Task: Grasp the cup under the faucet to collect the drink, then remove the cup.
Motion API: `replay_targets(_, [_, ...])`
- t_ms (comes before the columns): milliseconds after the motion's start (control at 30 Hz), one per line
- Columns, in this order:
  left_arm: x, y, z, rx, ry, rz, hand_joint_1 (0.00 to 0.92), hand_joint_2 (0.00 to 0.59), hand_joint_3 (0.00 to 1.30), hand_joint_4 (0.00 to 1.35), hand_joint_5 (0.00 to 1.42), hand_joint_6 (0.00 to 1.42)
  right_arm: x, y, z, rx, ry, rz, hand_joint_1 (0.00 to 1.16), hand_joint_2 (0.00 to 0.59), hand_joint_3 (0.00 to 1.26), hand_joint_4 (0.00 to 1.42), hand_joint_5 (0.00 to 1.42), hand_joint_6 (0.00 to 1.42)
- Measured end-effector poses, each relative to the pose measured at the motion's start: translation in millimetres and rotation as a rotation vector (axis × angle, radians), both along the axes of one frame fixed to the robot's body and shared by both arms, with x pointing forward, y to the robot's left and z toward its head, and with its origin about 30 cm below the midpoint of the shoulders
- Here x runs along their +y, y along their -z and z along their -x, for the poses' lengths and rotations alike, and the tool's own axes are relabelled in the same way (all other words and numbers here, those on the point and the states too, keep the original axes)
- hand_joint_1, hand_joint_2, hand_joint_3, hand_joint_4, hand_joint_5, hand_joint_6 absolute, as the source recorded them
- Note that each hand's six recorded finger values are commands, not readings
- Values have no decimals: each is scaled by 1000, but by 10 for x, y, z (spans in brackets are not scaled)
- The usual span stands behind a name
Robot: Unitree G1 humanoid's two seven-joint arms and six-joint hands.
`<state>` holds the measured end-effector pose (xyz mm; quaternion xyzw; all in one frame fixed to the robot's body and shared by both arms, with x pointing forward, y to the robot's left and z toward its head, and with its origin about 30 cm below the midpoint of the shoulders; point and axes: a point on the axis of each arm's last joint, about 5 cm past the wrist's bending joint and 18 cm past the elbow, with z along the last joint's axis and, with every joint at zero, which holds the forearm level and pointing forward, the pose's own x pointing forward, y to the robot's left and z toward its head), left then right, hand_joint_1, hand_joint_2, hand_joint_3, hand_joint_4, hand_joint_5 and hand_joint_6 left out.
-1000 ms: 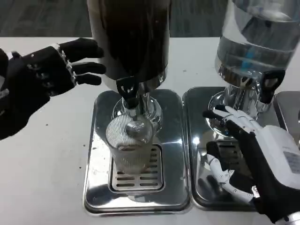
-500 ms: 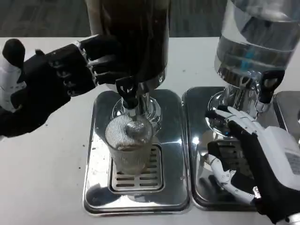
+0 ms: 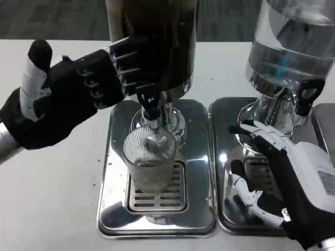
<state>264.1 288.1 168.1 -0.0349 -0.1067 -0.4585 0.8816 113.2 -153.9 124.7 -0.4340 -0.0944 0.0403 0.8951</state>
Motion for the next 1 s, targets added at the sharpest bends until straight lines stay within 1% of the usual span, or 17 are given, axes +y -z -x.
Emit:
replay_targets(233, [-113, -29, -24, 5, 72, -6, 0, 29, 131, 39, 133, 165, 9, 1, -2, -2, 2, -7, 650, 461, 275, 151, 133, 212])
replay_targets(567, [-169, -12, -47, 13, 89, -30, 0, 29, 123, 10, 112, 157, 14, 17, -4, -1, 7, -11, 658, 449, 276, 156, 134, 212])
replay_targets(633, [-191, -30, -62, -4, 96, -50, 0, 29, 115, 2, 107, 152, 16, 21, -4, -2, 9, -13, 669, 437, 276, 161, 134, 212])
replay_targets(833, [-219, -80, -72, -69, 101, -105, 0, 29, 99, 0, 94, 130, 22, 26, -12, -2, 6, -18, 680, 441, 276, 164, 134, 212])
replay_targets(900, [-229, -106, -68, -98, 100, -134, 0, 28, 99, 0, 94, 130, 23, 27, -20, -2, 5, -24, 698, 453, 277, 165, 134, 212])
replay_targets(933, [-232, -117, -65, -111, 99, -146, 0, 27, 97, 0, 94, 130, 25, 26, -25, -3, 4, -27, 711, 443, 284, 164, 134, 212])
replay_targets(1000, [-231, -122, -56, -128, 96, -155, 0, 25, 94, 0, 93, 129, 27, 25, -34, -6, 2, -29, 716, 443, 286, 164, 134, 212])
